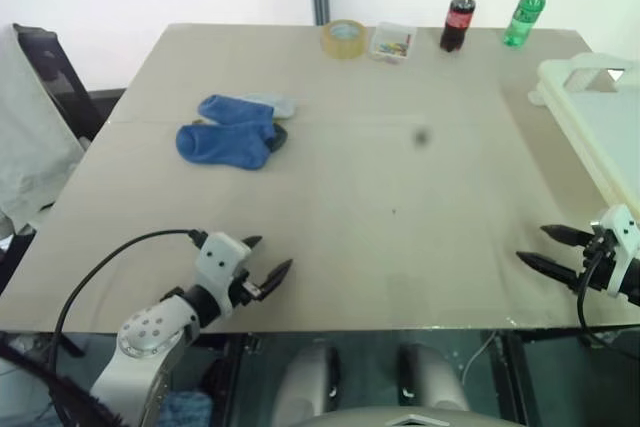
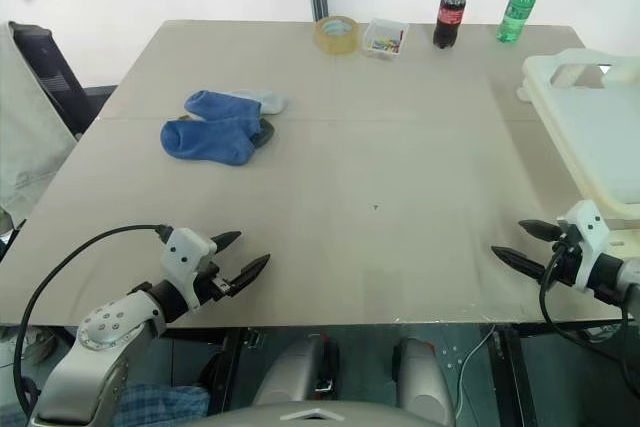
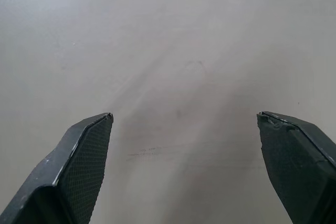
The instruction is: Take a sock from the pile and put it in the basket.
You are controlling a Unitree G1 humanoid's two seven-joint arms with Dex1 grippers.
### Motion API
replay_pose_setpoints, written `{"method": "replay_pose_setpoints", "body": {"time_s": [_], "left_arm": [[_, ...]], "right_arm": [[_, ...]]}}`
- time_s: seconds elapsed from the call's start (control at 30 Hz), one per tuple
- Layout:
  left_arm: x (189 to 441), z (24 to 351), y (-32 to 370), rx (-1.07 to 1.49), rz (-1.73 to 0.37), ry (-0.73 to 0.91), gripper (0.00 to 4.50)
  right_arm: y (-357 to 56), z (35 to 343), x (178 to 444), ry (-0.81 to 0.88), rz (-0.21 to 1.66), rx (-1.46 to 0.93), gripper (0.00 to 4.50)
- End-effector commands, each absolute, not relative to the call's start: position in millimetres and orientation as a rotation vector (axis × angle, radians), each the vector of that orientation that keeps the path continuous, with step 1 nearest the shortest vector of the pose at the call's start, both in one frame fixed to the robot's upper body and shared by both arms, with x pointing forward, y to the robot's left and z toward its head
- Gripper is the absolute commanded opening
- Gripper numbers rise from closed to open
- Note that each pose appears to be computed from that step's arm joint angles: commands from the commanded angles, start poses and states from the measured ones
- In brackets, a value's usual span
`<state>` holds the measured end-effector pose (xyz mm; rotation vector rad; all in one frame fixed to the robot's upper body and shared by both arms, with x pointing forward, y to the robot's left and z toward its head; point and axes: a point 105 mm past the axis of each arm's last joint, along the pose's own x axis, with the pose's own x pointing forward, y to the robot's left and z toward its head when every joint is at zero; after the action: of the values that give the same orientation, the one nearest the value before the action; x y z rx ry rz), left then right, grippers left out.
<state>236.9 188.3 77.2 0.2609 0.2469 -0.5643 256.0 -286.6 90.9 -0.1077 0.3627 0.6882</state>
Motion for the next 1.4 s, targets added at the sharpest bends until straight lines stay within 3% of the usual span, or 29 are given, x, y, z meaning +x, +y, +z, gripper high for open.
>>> {"method": "replay_pose_setpoints", "body": {"time_s": [0.03, 0.93, 1.1, 1.4], "left_arm": [[238, 88, 190, 0.278, -0.578, 0.210, 3.84], [226, 85, 188, 0.277, -0.586, 0.234, 3.84], [260, 89, 200, 0.348, -0.472, 0.195, 3.84], [356, 115, 224, 0.555, -0.263, 0.113, 3.84]], "right_arm": [[-291, 108, 257, 0.293, 0.685, -0.135, 4.47], [-280, 119, 256, 0.223, 0.749, -0.150, 4.47], [-255, 130, 249, 0.163, 0.830, -0.143, 4.47], [-194, 172, 241, -0.035, 1.010, -0.098, 4.47]]}}
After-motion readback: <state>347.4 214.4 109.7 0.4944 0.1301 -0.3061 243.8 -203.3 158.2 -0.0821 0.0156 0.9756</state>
